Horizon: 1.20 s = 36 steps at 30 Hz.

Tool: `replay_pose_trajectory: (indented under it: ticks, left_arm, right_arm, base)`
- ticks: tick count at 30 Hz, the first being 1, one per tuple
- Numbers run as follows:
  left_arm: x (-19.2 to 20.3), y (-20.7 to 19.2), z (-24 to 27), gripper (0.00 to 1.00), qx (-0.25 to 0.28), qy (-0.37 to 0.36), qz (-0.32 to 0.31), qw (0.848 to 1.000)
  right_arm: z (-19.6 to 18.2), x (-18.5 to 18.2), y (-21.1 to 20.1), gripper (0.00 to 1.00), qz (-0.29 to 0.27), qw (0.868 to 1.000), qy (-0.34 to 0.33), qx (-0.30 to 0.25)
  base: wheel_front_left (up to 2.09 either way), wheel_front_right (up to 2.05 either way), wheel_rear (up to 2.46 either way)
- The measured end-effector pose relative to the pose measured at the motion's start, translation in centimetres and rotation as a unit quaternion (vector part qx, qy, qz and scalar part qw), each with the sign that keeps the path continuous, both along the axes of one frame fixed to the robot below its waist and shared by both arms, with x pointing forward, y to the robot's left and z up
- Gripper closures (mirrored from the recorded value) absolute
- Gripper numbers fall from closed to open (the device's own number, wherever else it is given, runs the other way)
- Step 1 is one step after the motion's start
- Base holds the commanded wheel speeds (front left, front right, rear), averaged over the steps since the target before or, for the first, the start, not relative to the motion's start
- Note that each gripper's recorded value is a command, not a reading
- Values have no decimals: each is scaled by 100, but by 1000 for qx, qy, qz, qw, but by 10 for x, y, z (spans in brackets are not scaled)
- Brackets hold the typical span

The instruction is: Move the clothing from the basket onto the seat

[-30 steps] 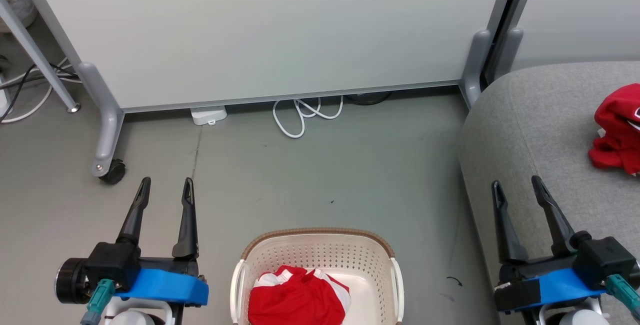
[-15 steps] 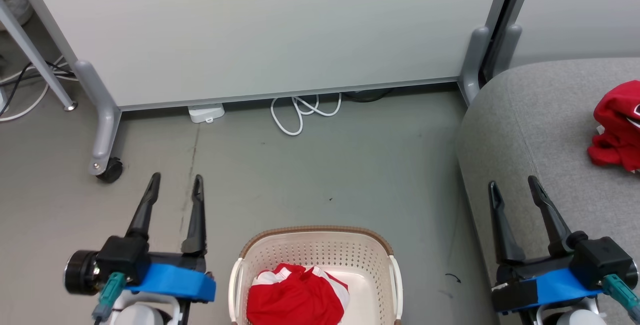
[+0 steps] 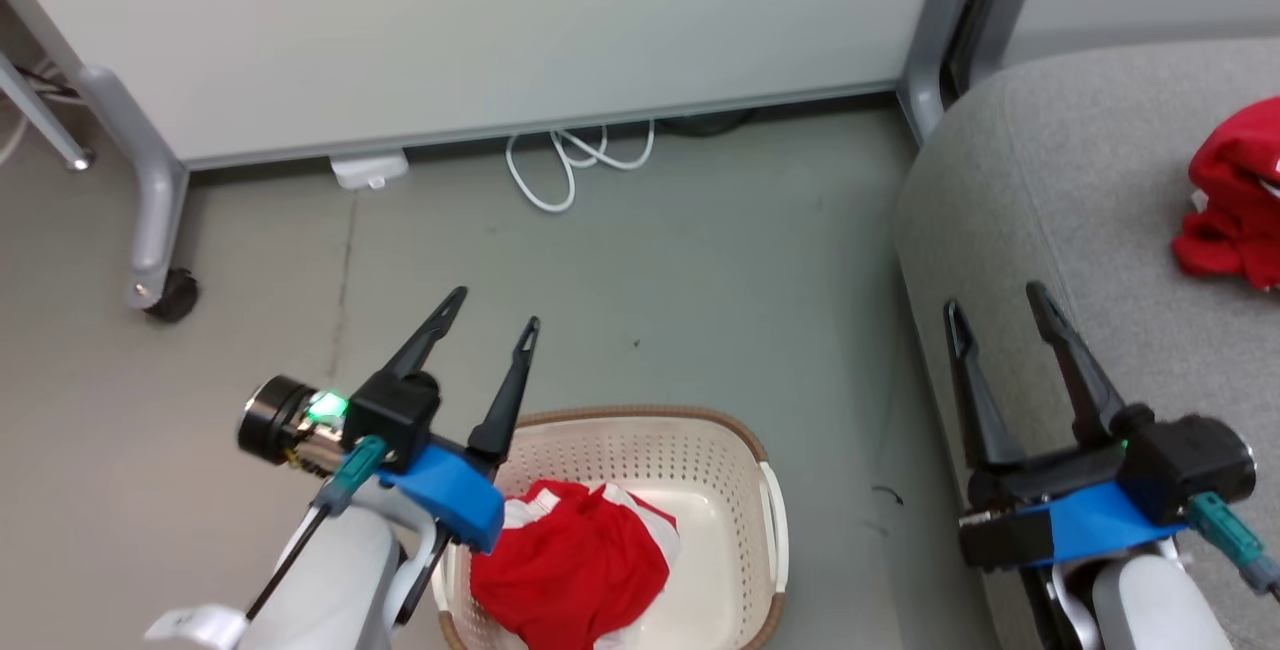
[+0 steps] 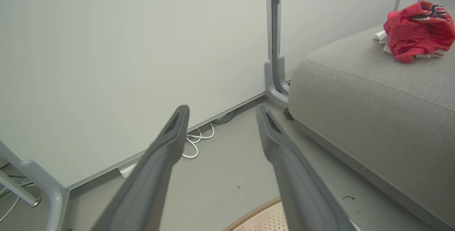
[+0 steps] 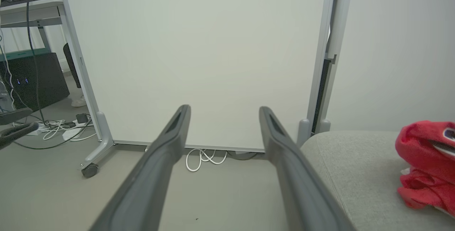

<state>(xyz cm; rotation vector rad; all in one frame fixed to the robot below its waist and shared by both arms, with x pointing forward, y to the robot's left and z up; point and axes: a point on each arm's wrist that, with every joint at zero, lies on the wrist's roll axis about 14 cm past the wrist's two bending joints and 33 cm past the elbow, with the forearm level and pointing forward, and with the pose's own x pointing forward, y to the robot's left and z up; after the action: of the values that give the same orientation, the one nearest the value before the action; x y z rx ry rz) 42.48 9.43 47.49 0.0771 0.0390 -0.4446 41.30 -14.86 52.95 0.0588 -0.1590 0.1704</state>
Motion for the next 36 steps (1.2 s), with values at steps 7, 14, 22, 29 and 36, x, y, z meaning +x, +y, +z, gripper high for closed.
replay_pose_trajectory:
  ticks: [7,14,22,29,36]
  left_arm:
    - [16,-37,-59,0,63,74,-92,991]
    - [16,-58,-131,0,120,156,-167,966]
    - [-2,-62,-215,0,205,245,-245,915]
    - [-23,-49,-280,0,274,318,-291,860]
    - [-44,-26,-335,0,346,390,-307,796]
  right_arm:
    - [-1,32,2,0,12,1000,-8,-19]
    - [-20,62,1,0,18,999,4,-31]
    - [-52,88,-1,0,19,998,27,-44]
    - [-87,106,1,0,26,997,52,-53]
    - [-119,118,0,0,29,995,73,-62]
  base:
    - [0,0,0]
    - [0,0,0]
    - [0,0,0]
    - [0,0,0]
    - [0,0,0]
